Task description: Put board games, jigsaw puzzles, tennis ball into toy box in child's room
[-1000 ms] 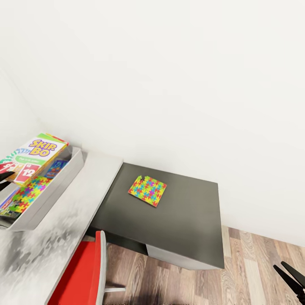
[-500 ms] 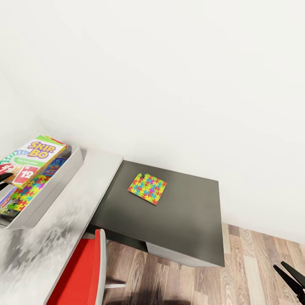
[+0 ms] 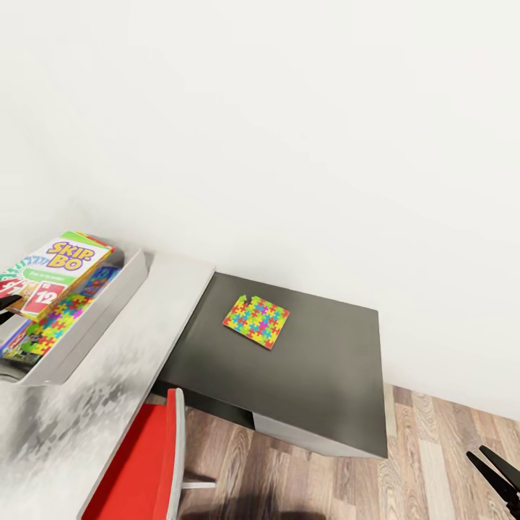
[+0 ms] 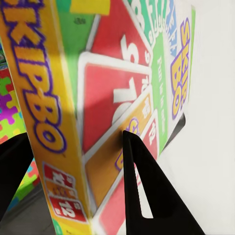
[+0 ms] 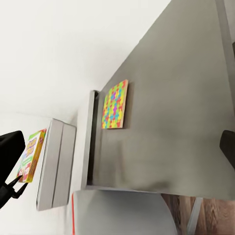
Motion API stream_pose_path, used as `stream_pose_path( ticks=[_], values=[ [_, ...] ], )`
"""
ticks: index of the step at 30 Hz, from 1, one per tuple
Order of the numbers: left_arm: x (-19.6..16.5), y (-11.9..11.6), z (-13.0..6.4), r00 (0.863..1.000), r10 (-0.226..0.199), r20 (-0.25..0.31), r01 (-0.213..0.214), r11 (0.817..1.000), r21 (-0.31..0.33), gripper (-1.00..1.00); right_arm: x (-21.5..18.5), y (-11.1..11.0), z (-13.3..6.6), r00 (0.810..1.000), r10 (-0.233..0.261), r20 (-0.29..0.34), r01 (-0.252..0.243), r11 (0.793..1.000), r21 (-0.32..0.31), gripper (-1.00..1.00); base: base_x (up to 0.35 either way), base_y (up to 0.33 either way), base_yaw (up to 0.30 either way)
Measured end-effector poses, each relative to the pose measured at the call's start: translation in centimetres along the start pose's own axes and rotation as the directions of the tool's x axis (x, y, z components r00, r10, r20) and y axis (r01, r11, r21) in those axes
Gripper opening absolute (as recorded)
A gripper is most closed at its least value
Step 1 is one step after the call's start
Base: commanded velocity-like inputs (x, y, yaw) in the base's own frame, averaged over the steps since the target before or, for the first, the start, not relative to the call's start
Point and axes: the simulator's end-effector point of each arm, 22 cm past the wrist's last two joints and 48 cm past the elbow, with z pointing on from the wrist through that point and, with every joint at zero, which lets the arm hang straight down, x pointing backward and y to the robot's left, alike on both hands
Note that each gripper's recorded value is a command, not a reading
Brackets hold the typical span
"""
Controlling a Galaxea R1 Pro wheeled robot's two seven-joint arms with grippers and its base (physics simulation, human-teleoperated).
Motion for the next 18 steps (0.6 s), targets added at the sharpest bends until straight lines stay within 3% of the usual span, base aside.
stream_pose_path(
  ticks=[8,18],
  values=[
    [0.01,0.0,0.0,1.0,0.0,0.0,0.0,1.0,0.0,-1.0,0.0,-0.01,0.0,1.0,-0.001,0.0,0.001,1.0,0.0,1.0,0.0,0.0,0.007],
    [0.08,0.01,0.03,1.0,-0.001,-0.001,0.001,1.0,0.0,-1.0,0.05,-0.01,0.02,1.0,0.0,0.001,0.0,1.0,0.0,1.0,0.0,0.0,0.08]
  ],
)
